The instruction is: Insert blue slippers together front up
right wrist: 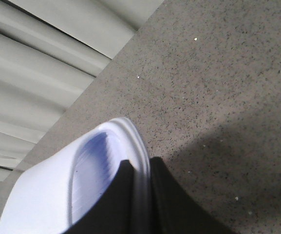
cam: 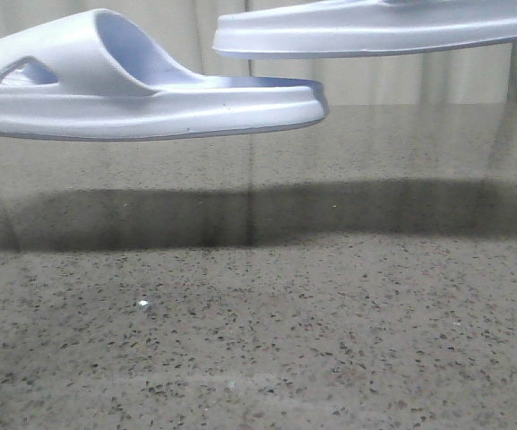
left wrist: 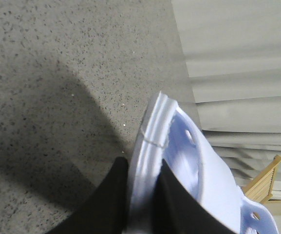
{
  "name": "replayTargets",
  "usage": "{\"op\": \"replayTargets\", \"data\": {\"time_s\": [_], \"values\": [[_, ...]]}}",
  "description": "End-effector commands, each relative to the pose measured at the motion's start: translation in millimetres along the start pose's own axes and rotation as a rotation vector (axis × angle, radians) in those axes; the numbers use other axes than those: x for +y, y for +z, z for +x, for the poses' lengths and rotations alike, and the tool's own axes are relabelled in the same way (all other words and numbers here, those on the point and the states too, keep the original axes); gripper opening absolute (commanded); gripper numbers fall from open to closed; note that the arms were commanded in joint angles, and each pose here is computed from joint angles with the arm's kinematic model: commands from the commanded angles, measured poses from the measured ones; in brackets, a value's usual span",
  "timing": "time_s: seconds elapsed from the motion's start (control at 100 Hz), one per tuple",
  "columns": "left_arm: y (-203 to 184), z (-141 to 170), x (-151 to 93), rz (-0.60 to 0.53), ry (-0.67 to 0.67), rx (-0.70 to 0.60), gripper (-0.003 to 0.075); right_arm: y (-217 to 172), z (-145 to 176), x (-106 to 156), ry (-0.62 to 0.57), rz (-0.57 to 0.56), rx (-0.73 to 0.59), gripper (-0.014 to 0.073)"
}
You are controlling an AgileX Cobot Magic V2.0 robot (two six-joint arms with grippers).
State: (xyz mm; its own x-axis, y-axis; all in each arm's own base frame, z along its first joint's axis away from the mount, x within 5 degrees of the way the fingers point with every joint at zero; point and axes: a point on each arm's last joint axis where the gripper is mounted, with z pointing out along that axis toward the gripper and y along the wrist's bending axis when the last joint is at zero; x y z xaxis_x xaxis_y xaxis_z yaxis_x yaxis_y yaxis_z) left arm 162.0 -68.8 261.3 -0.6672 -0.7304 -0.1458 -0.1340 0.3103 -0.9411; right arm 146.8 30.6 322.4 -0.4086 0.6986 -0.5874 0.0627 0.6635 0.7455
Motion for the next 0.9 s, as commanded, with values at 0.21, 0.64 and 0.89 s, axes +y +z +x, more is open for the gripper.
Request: {"op": "replayTargets", "data": {"time_s": [0.21,0.64,0.89], "values": [[4.8,-1.1,-16.4,0.129,0.003,0.037,0.0026,9.4,-5.6,8.5,0.043,-0.019,0.017,-0.0107],[4.9,-1.1,-17.1,0.138,0.013,0.039,0.0026,48.9,24.2,29.1,-0.02,-0.109,0.117,-0.0107],[4.1,3.4,-20.2,0.17,-0.047,0.093,0.0025,62.1,35.8,40.8,-0.044,-0.166,0.085,-0.0107]]}}
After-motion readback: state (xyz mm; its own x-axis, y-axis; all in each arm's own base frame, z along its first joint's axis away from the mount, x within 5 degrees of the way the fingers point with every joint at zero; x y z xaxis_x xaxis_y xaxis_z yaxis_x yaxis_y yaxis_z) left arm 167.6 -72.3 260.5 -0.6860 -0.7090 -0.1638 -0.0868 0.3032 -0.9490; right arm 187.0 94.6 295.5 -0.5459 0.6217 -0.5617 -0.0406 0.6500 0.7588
